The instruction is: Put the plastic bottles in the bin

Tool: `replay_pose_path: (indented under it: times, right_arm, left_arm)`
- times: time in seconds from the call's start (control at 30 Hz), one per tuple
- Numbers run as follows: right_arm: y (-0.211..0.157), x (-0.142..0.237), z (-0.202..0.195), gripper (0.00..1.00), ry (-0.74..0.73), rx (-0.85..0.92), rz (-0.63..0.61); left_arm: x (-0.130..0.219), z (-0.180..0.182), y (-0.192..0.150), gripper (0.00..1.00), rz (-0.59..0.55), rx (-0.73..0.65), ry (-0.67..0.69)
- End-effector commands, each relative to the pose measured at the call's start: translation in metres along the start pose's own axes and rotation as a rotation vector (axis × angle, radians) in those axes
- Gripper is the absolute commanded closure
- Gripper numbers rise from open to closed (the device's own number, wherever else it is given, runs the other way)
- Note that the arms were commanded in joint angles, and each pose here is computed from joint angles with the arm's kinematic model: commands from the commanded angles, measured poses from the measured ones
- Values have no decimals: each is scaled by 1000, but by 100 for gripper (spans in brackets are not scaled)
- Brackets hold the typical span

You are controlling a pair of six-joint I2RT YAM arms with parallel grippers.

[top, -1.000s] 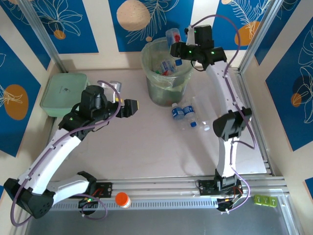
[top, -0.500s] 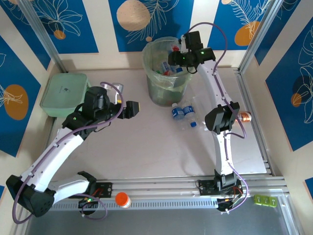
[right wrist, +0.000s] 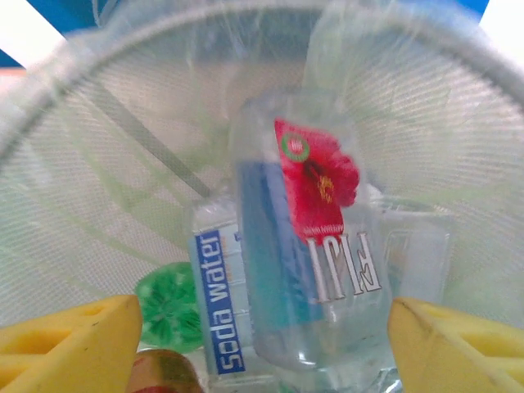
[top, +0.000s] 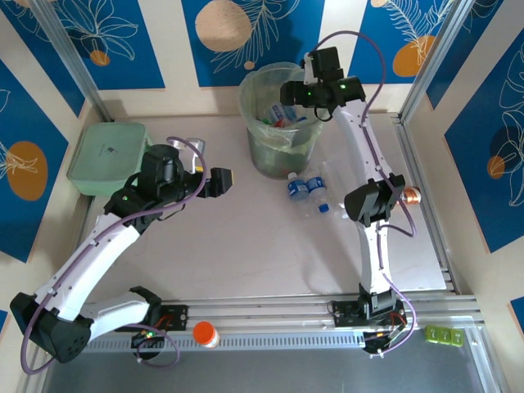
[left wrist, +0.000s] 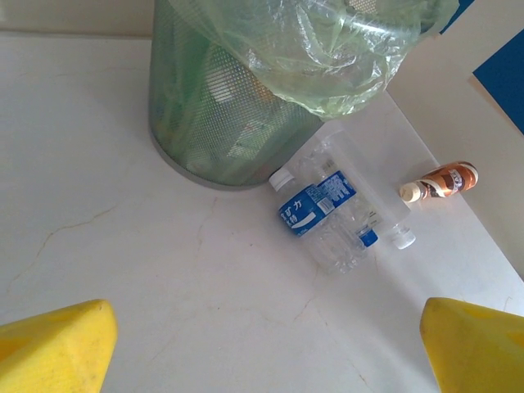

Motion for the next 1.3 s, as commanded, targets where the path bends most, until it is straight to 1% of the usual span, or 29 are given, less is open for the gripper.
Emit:
replay_pose_path:
  times: [0.0, 0.13, 0.27, 0.37, 0.43, 0.5, 0.57, 0.63, 0.7, 0.77, 0.83, 0.93, 1.03, 1.1, 1.17, 1.27]
  right_arm:
    - [37, 76, 25, 21, 86, 21, -158]
    - [35, 106, 32, 23, 129, 0, -165]
    - [18, 136, 33, 25, 174, -51, -164]
    - [-5, 161, 28, 27, 202, -96, -203]
    - [-30, 171, 14, 30, 200, -167, -215]
    - [-61, 172, -1, 32, 202, -227, -191]
    - [-97, 165, -15, 34, 175, -278, -152]
    - [-141, 148, -24, 34, 177, -304, -78]
    - [-180, 131, -33, 35, 148, -331, 10]
    - [-216, 114, -36, 35, 127, -333, 101]
    - [-246, 99, -33, 35, 96, -293, 180]
    - [-274, 77, -26, 34, 16, -141, 273]
    - [-287, 56, -23, 31, -93, 20, 359]
    - [-292, 44, -25, 29, -160, 80, 415]
    - [-293, 34, -29, 28, -218, 134, 441]
    - [-294, 22, -33, 27, -246, 170, 457]
  left_arm:
    - [6, -5, 6, 5, -21, -4, -15]
    - [6, -8, 4, 5, -23, 6, -42]
    - [3, -7, -4, 6, -3, 4, -46]
    - [1, -4, -12, 7, 4, 3, -44]
    - [1, -2, -17, 7, 2, 1, -37]
    - [0, 0, -21, 7, 0, -4, -32]
    - [-1, 1, -23, 7, -4, -4, -34]
    - [-3, 1, -24, 7, -3, -2, -39]
    - [-4, 1, -25, 7, -4, 1, -44]
    - [-6, 2, -27, 7, 1, 2, -43]
    - [-6, 2, -29, 7, 4, 3, -41]
    - [-6, 4, -29, 7, 2, 0, -33]
    - [-6, 4, -30, 7, 3, -3, -30]
    - [-6, 4, -30, 8, 2, -6, -28]
    - [-5, 5, -30, 8, 1, -8, -24]
    - [-4, 4, -30, 8, -3, -7, -28]
Point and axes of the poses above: each hand's point on the last joint's axis, 136 mm out from that joint toward the fingers, its own x axis back along the fingers, its own z axis along the line the jaws close on, y = z × x, the point moved 3 cm from there along x, back along the fingers, and after that the axes turned 5 degrees about -x, right-handed, at the moved point
